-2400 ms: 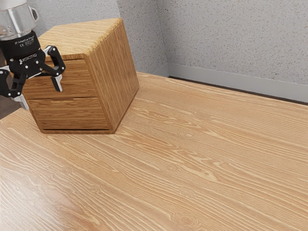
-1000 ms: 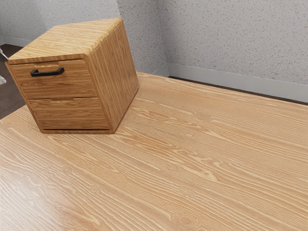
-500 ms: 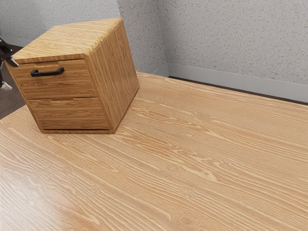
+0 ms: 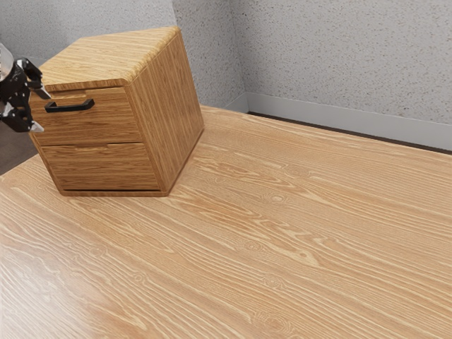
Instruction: Pull the drawer handle with one arm to open the drawer
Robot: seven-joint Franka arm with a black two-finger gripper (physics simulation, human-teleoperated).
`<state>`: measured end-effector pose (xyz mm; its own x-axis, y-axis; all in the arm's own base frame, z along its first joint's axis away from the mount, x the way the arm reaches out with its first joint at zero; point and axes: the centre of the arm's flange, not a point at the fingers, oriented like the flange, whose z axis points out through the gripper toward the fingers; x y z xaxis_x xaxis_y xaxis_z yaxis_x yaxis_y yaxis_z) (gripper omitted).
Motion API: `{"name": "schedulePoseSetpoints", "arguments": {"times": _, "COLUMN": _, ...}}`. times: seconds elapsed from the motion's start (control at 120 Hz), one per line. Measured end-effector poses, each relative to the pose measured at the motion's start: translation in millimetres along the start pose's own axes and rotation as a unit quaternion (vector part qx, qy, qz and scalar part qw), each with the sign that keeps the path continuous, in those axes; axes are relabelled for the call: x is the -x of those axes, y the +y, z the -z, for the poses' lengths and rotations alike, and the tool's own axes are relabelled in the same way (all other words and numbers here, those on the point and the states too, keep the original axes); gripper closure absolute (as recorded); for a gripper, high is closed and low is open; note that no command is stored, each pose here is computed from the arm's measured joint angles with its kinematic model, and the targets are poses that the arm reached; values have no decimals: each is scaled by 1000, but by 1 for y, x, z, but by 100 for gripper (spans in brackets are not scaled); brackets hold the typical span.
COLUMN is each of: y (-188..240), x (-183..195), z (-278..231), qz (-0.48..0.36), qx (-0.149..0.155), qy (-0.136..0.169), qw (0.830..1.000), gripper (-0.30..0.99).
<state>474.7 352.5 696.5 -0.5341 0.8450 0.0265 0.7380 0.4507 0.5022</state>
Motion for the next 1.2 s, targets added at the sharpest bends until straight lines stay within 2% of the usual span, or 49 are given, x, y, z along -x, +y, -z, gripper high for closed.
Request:
{"name": "schedulePoseSetpoints", "arguments": {"times": 0.167, "y": -4, "x": -1, "z": -10, "qz": 13, "qx": -6, "qy": -12, "qw": 1000, "gripper": 11}}
{"name": "schedulePoseSetpoints", "arguments": {"times": 0.367, "y": -4, "x": -18, "z": -11, "qz": 25, "qx": -3, "qy": -10, "qw": 1000, "gripper": 15}}
{"name": "schedulePoseSetpoints", "arguments": {"times": 0.517, "y": 2, "x": -2, "z": -27, "qz": 8, "qx": -1, "qy": -19, "qw": 1000, "gripper": 15}}
{"name": "schedulePoseSetpoints", "arguments": {"times": 0.917, "y": 11, "x": -4, "z": -30, "qz": -11, "qx": 16, "qy": -11, "qw": 1000, "gripper": 19}}
{"name": "schedulePoseSetpoints", "arguments": {"times": 1.2, "y": 15, "x": -24, "z": -39, "qz": -12, "qx": 23, "qy": -13, "qw": 1000, "gripper": 25}}
